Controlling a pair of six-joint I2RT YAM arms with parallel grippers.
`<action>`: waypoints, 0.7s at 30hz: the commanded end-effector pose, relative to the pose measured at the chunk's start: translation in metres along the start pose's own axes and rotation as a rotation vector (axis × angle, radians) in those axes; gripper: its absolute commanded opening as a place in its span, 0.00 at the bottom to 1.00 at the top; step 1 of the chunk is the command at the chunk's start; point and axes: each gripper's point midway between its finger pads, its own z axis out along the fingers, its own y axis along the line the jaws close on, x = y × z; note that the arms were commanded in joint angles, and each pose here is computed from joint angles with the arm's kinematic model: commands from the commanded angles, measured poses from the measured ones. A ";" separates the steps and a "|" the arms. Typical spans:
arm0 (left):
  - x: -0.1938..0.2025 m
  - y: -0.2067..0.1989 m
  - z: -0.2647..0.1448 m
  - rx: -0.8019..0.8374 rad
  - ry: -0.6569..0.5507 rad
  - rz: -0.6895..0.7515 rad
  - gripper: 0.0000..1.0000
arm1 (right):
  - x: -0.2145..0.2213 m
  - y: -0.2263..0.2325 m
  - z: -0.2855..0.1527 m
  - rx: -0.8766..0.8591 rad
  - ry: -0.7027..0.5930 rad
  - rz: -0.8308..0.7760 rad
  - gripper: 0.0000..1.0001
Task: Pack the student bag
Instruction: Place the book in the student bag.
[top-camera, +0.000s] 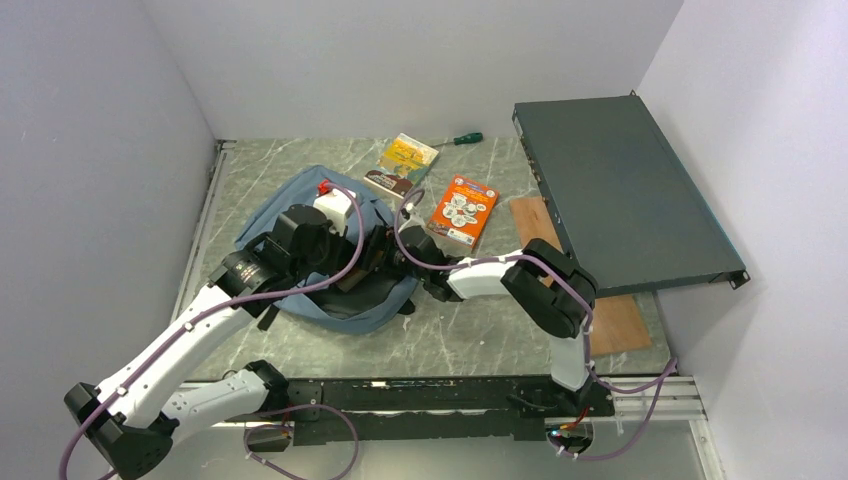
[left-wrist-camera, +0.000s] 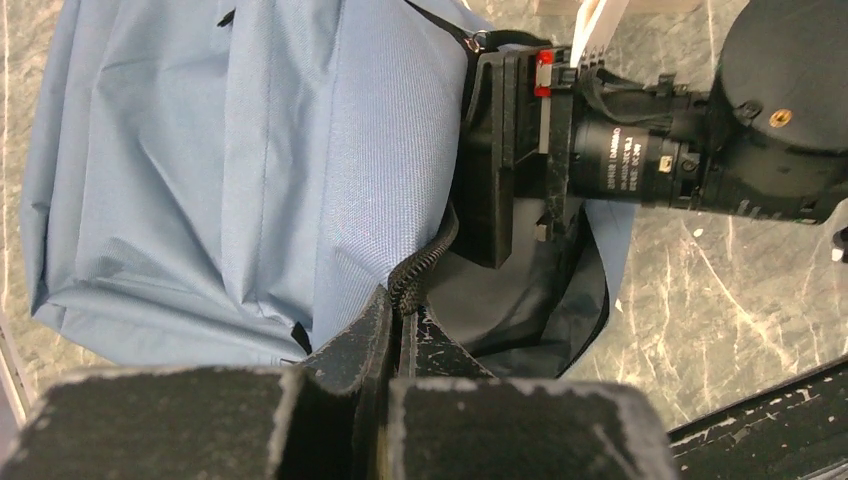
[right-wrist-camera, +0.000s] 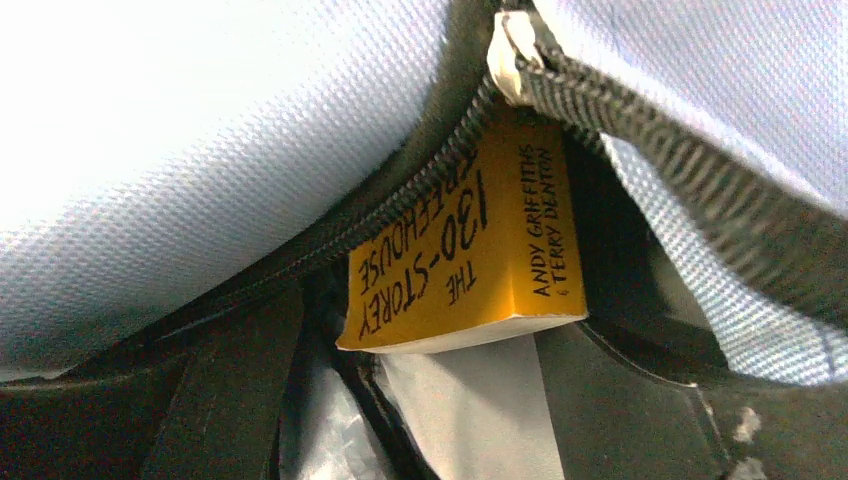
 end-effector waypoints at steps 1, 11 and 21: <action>-0.022 -0.008 -0.005 0.047 -0.087 -0.045 0.00 | -0.018 0.003 0.005 0.011 -0.113 0.048 0.76; -0.023 0.001 -0.011 0.019 -0.092 0.030 0.00 | -0.014 0.065 -0.014 -0.294 -0.072 -0.085 0.00; -0.040 -0.004 -0.036 0.092 -0.249 0.128 0.00 | -0.035 0.064 0.056 -0.399 -0.091 -0.109 0.14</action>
